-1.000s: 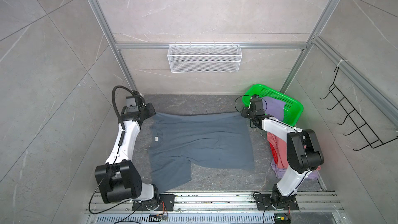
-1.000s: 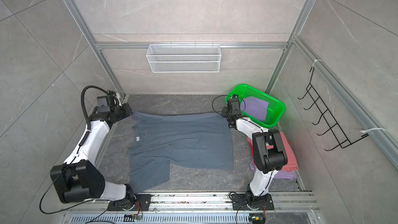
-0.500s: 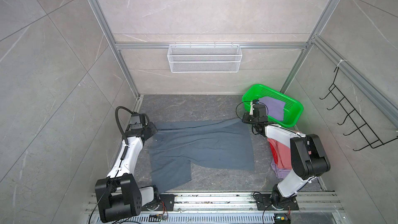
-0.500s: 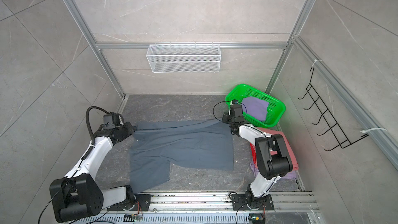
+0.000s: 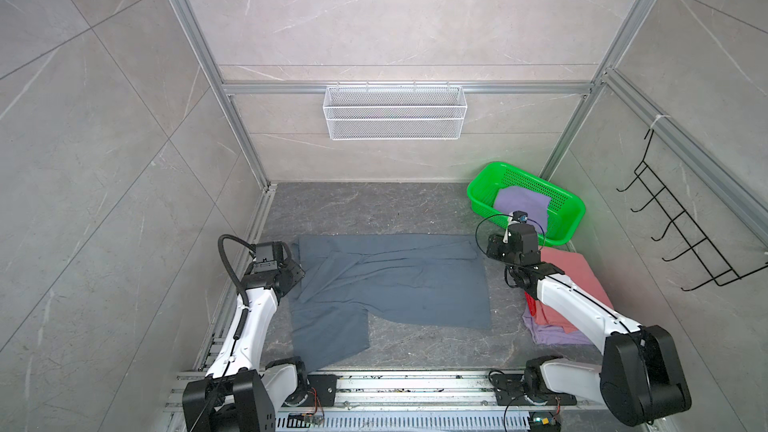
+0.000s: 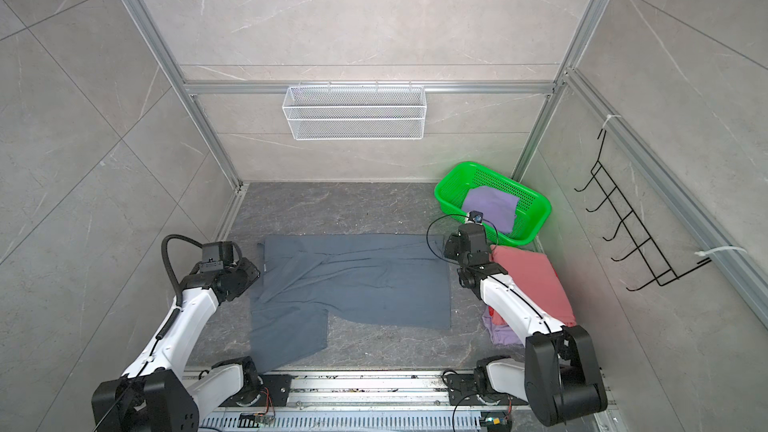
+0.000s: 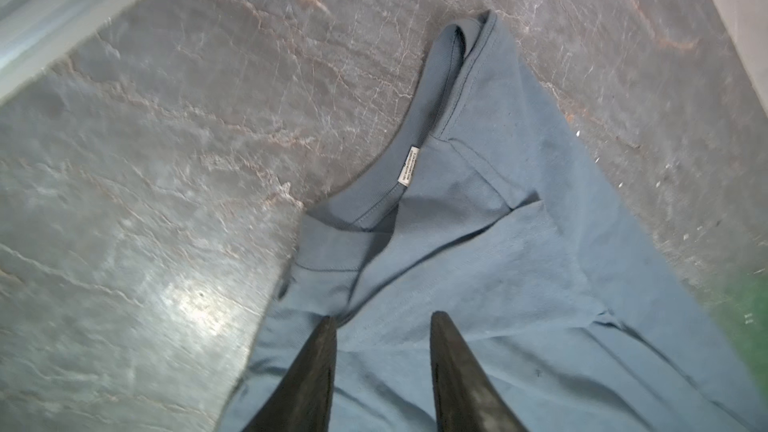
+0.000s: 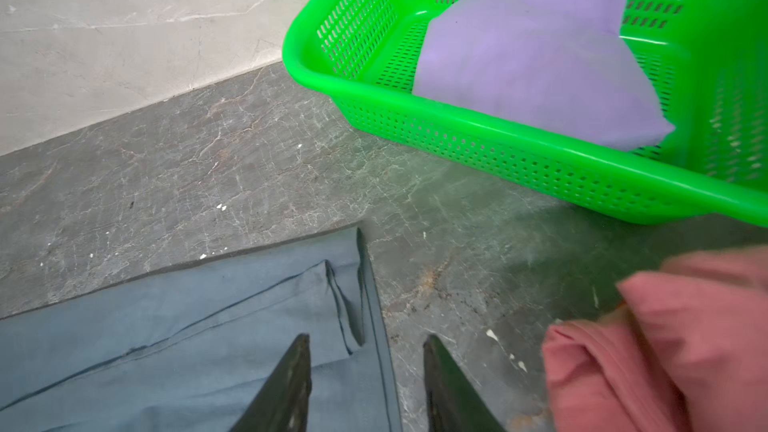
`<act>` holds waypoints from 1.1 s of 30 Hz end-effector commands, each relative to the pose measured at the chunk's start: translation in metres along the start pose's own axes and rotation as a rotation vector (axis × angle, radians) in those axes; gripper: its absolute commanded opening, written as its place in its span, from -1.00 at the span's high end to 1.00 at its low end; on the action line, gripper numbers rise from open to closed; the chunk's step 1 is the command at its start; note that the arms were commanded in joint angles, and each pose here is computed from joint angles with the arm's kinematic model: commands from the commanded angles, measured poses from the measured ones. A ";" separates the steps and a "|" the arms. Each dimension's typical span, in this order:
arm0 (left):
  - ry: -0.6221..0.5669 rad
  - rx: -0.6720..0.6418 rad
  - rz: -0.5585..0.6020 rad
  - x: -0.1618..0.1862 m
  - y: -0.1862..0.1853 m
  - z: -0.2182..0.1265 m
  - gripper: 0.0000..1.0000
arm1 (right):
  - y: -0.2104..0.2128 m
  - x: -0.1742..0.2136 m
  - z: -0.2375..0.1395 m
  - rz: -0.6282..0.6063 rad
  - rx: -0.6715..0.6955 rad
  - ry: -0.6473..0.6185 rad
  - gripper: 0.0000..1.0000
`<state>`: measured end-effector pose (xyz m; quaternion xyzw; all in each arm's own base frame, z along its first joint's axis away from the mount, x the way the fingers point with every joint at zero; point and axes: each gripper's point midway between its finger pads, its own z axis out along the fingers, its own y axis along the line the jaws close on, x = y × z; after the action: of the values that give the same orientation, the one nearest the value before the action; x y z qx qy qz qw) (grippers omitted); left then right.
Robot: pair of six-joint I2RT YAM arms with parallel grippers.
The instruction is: Fold and stack the t-shirts
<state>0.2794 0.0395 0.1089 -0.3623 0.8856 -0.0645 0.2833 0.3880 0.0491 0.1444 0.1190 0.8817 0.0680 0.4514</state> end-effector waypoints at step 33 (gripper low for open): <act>-0.075 0.142 0.109 -0.011 -0.059 -0.017 -0.03 | 0.038 0.065 0.128 -0.025 0.052 0.338 0.72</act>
<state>0.3001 0.0009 0.1216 -0.3012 0.8981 -0.0940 0.3063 0.4617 0.1035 0.0259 0.1138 0.9467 0.0604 0.2952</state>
